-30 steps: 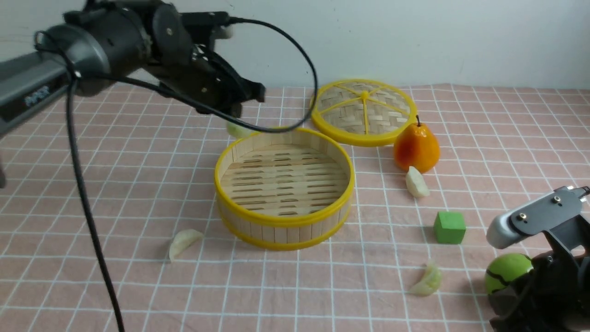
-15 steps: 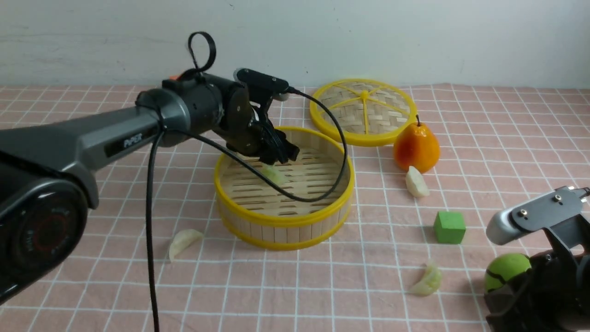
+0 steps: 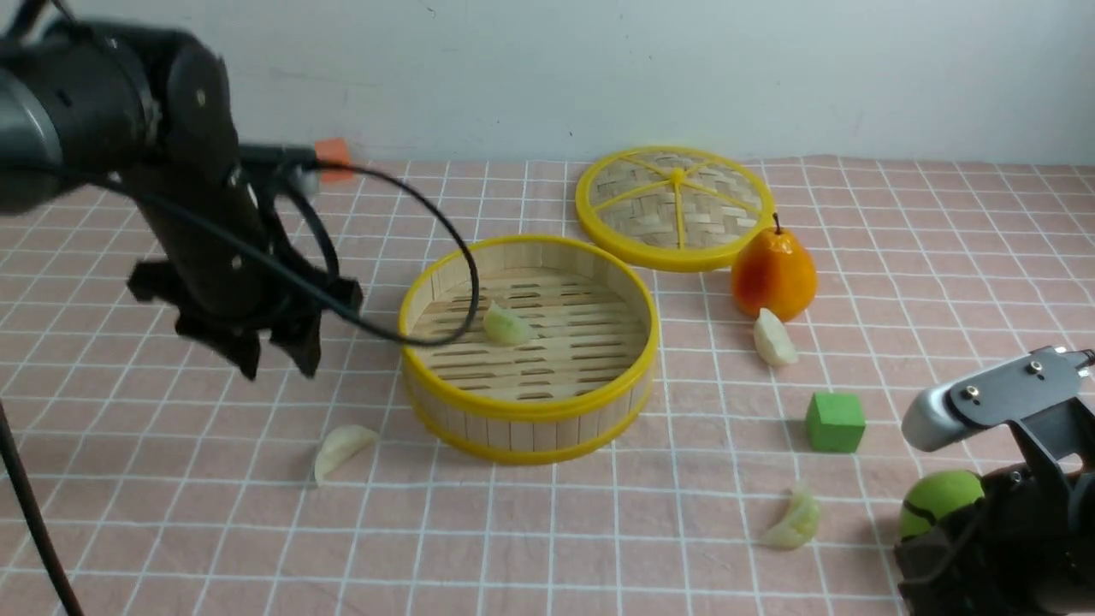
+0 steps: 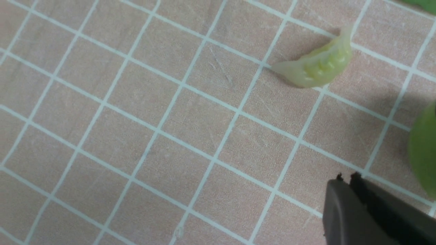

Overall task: Put the dumplings into the steamer on the table with the pink tablecloth.
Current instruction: 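Reach for and grasp a dumpling on the table with the left gripper, then place the dumpling into the bamboo steamer basket with the left gripper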

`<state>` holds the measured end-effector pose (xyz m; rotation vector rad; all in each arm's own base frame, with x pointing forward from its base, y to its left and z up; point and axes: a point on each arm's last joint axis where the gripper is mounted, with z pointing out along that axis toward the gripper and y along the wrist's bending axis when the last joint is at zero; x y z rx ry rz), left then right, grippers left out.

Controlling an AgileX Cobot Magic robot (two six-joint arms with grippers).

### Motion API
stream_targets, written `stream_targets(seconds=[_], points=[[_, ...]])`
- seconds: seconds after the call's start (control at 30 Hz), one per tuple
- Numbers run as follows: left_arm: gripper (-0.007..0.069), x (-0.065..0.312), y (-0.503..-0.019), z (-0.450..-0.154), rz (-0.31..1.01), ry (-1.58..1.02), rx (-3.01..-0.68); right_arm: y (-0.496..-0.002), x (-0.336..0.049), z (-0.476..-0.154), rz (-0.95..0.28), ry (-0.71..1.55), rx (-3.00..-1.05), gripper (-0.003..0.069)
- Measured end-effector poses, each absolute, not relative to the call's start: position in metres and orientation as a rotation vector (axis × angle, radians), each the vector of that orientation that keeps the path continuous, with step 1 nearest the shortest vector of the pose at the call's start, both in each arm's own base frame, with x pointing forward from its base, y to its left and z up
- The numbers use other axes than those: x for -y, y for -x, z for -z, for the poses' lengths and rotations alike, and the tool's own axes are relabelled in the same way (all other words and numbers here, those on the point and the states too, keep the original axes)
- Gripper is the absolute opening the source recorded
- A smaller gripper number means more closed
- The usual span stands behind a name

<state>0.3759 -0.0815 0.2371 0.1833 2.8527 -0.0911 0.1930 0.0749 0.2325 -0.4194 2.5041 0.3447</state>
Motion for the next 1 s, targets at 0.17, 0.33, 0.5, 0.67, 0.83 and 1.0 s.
stream_targets(seconds=[0.17, 0.33, 0.5, 0.67, 0.83, 1.0], points=[[0.0381, 0.094, -0.368, -0.202, 0.114, -0.349, -2.788, -0.193, -0.075, -0.233, -0.354, 0.413, -2.505, 0.0031], [0.0337, 0.101, -0.375, -0.182, 0.1, -0.475, -2.733, -0.193, -0.077, -0.233, -0.381, 0.386, -2.506, 0.004], [0.0188, 0.101, -0.378, -0.165, 0.088, -0.492, -2.757, -0.193, -0.077, -0.233, -0.396, 0.372, -2.507, 0.0045], [0.0179, 0.1, -0.376, -0.173, 0.087, -0.442, -2.784, -0.193, -0.077, -0.233, -0.398, 0.37, -2.507, 0.0053], [0.0179, 0.106, -0.377, -0.229, 0.214, -0.252, -2.727, -0.193, -0.077, -0.233, -0.398, 0.369, -2.506, 0.0058], [0.0179, 0.138, -0.381, -0.277, 0.434, -0.186, -2.558, -0.194, -0.077, -0.234, -0.396, 0.361, -2.492, 0.0062]])
